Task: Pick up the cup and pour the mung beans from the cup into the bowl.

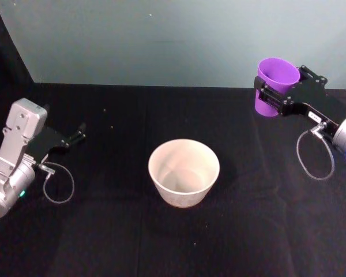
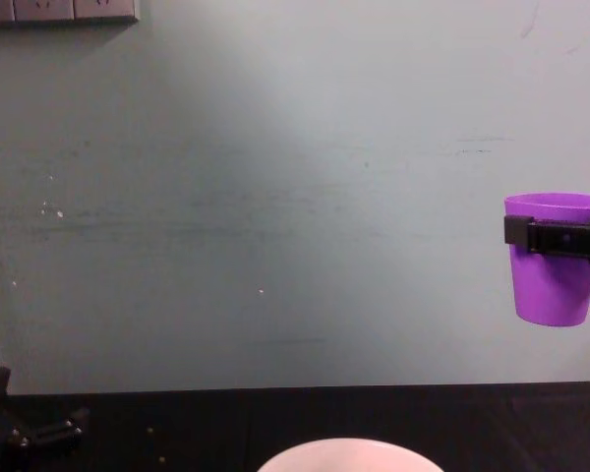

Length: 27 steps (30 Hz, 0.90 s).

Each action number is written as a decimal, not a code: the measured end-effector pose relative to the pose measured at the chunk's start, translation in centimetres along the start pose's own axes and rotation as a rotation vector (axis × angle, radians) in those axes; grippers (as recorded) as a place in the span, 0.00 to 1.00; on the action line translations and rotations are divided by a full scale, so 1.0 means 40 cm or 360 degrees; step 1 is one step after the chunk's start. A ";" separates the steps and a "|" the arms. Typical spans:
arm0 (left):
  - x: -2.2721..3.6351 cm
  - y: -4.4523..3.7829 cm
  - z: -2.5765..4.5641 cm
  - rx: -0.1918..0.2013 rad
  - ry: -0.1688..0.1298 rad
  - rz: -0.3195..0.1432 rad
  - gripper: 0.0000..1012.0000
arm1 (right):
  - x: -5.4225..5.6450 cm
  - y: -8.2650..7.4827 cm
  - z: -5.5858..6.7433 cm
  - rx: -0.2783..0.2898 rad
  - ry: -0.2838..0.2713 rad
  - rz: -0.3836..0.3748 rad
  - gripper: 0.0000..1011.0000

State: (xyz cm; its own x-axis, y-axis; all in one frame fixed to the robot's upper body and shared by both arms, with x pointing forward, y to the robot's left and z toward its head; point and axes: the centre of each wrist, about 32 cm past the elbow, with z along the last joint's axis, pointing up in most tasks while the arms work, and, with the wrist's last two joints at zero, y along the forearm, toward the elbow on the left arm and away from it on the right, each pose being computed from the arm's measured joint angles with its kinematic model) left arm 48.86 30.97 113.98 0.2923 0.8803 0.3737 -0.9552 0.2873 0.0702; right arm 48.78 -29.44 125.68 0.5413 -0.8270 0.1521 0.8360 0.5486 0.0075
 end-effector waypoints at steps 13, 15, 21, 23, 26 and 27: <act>0.000 0.000 0.000 0.0000 0.0000 0.0000 0.99 | 0.000 0.000 0.000 0.0000 0.0000 0.0000 0.73; 0.000 0.000 0.000 0.0000 0.0000 0.0000 0.99 | 0.000 0.000 0.000 0.0000 0.0000 0.0000 0.73; 0.000 0.000 0.000 0.0000 0.0000 0.0000 0.99 | 0.000 0.000 0.000 0.0000 0.0000 0.0000 0.73; 0.000 0.000 0.000 0.0000 0.0000 0.0000 0.99 | 0.000 0.000 0.000 0.0000 0.0000 0.0000 0.73; 0.000 0.000 0.000 0.0000 0.0000 0.0000 0.99 | 0.000 0.000 0.000 0.0000 0.0000 0.0000 0.73; 0.000 0.000 0.000 0.0000 0.0000 0.0000 0.99 | 0.000 0.000 0.000 0.0000 0.0000 0.0000 0.73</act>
State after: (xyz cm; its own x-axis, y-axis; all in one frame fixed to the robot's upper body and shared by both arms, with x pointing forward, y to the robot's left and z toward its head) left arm 48.86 30.97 113.98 0.2922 0.8803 0.3737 -0.9553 0.2873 0.0702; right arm 48.78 -29.44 125.68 0.5412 -0.8270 0.1522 0.8361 0.5486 0.0075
